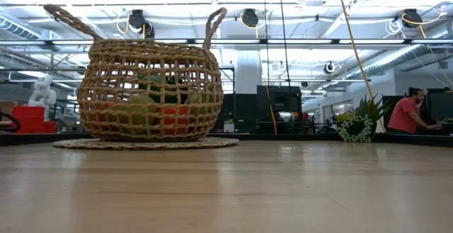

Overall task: Build produce basket
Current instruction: Return to Home Position

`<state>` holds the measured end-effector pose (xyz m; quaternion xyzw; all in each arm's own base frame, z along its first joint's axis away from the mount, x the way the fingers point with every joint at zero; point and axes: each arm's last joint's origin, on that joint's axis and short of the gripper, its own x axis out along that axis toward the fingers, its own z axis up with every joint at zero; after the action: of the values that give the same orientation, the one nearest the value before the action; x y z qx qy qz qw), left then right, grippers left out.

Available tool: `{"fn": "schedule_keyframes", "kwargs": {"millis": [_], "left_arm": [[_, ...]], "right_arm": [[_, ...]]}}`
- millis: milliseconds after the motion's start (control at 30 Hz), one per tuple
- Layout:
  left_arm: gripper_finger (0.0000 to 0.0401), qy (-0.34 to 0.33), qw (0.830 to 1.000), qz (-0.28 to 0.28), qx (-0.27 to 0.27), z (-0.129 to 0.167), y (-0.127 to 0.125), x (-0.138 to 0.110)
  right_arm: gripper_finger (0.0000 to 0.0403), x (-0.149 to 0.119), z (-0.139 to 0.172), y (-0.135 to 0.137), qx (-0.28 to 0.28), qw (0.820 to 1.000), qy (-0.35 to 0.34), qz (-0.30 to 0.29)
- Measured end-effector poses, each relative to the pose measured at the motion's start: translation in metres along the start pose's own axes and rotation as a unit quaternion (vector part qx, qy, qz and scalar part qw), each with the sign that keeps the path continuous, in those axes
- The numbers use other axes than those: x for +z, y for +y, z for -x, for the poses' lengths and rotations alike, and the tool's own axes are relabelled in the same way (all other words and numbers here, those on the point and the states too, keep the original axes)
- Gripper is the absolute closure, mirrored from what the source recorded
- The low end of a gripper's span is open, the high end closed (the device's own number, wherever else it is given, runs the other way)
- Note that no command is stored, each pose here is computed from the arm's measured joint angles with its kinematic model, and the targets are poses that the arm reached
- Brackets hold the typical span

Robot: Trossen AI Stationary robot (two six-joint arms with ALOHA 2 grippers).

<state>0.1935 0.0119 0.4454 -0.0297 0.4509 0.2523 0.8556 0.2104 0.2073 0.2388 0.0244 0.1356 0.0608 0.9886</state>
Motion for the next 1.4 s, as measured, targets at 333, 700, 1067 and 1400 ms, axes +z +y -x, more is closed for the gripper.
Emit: {"fn": "schedule_keyframes", "kwargs": {"millis": [333,700,1067,1400], "left_arm": [[0.0395,-0.157,0.980,-0.039,-0.112,0.004,-0.043,-0.071],[0.0386,-0.291,0.912,-0.176,-0.230,-0.045,-0.111,-0.115],[0.0394,-0.369,0.843,-0.220,-0.324,-0.108,-0.123,-0.149],[0.0395,-0.406,0.811,-0.194,-0.373,-0.143,-0.094,-0.172]], "right_arm": [[0.0362,0.007,-0.002,-0.008,-0.029,0.998,-0.017,0.056],[0.0362,0.025,0.014,-0.023,-0.048,0.992,-0.028,0.112],[0.0362,0.006,0.030,-0.054,-0.066,0.992,-0.032,0.101],[0.0362,-0.005,0.051,-0.093,-0.106,0.988,-0.049,0.097]]}}
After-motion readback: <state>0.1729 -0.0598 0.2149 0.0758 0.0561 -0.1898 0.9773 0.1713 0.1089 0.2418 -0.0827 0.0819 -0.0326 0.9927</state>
